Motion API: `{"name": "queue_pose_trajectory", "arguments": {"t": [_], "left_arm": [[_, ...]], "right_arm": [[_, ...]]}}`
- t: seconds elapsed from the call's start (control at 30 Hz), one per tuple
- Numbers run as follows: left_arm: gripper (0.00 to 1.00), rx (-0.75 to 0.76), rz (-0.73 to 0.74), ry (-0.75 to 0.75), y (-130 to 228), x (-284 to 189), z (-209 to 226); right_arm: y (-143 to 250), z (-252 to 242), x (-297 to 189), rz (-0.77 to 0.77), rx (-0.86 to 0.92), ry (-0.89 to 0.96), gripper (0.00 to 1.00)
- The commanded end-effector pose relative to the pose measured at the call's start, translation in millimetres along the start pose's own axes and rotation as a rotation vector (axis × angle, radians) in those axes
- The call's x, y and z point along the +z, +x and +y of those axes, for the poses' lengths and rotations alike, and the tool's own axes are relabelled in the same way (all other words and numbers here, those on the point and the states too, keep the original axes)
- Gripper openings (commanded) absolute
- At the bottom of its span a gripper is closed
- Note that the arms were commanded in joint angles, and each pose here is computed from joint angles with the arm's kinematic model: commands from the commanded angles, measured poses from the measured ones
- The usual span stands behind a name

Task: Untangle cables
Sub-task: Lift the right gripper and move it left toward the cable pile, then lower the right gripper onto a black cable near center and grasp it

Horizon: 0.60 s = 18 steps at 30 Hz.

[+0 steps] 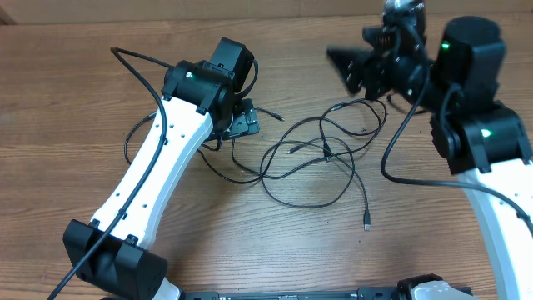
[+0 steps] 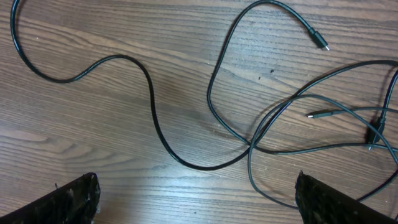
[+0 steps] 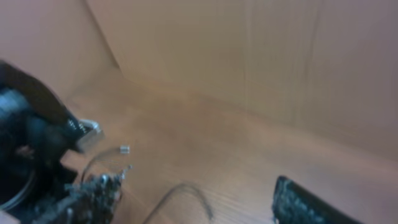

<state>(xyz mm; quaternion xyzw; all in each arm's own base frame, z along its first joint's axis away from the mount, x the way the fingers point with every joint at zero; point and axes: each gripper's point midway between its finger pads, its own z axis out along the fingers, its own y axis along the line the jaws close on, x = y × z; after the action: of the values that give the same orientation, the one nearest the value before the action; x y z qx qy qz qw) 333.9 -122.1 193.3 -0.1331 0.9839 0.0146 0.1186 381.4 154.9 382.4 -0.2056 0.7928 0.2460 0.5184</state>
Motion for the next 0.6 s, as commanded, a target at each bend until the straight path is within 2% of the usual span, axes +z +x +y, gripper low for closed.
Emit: {"name": "queue_pose_trajectory", "arguments": {"t": [0.0,0.13,0.27,0.37,0.57], "left_arm": [[1.0,0.01,0.007,0.0,-1,2,0],[1.0,0.009,0.007,0.0,-1,2,0],[1.0,0.01,0.007,0.0,-1,2,0],[1.0,0.009,0.007,0.0,-1,2,0],[1.0,0.009,0.007,0.0,-1,2,0]], "right_arm": [[40,-4,14,0.157,0.068,-0.023,1.0],[82,18,18,0.325,0.188,-0.171,1.0],[121,17,22,0.474,0.281,-0.173,1.0],[168,28,24,0.645,0.36,-0.192,1.0],[243,70,32,0.825,0.35,-0.278,1.0]]}}
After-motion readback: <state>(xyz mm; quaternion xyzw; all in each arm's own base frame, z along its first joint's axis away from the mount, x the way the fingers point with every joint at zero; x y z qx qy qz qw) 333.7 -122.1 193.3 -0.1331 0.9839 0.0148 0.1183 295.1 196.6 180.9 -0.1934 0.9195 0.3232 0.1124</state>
